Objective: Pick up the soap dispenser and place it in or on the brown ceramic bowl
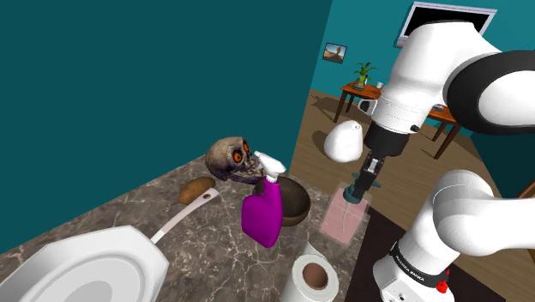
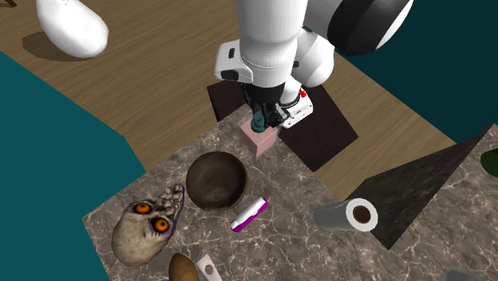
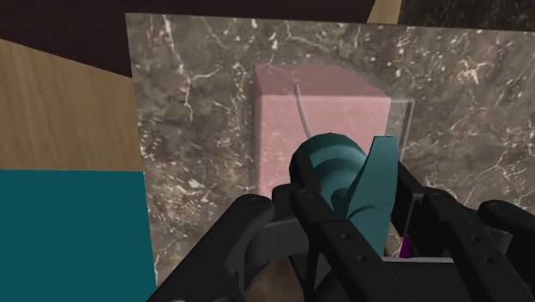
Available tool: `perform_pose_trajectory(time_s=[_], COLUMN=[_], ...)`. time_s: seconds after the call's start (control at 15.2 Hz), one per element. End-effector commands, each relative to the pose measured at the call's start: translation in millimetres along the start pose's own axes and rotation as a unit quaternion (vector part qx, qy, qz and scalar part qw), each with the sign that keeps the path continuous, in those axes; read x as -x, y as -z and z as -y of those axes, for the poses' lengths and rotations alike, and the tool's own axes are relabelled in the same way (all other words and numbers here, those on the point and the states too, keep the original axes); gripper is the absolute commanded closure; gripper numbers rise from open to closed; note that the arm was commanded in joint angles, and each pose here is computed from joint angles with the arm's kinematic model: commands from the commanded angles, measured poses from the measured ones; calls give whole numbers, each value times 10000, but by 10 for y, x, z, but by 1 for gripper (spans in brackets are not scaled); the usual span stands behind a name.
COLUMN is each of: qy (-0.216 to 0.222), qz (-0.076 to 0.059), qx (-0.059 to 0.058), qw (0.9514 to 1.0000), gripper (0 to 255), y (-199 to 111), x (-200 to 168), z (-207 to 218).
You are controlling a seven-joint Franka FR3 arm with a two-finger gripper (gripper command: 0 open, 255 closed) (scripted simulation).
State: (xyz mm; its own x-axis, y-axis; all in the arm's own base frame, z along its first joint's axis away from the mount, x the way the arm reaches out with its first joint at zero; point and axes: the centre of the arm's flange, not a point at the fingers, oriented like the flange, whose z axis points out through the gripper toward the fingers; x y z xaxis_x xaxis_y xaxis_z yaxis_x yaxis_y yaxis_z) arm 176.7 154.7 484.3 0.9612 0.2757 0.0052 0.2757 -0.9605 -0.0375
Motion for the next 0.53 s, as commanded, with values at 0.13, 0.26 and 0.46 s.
perform_pose_trajectory(time_s=[0.13,0.26,0.46], qy=[0,0,0], qz=[0,0,0], qx=[0,0,0], qw=[10000,10000,10000], gripper=[255,255,255], y=[210,315,474], x=[3,2,1], z=[11,14,20])
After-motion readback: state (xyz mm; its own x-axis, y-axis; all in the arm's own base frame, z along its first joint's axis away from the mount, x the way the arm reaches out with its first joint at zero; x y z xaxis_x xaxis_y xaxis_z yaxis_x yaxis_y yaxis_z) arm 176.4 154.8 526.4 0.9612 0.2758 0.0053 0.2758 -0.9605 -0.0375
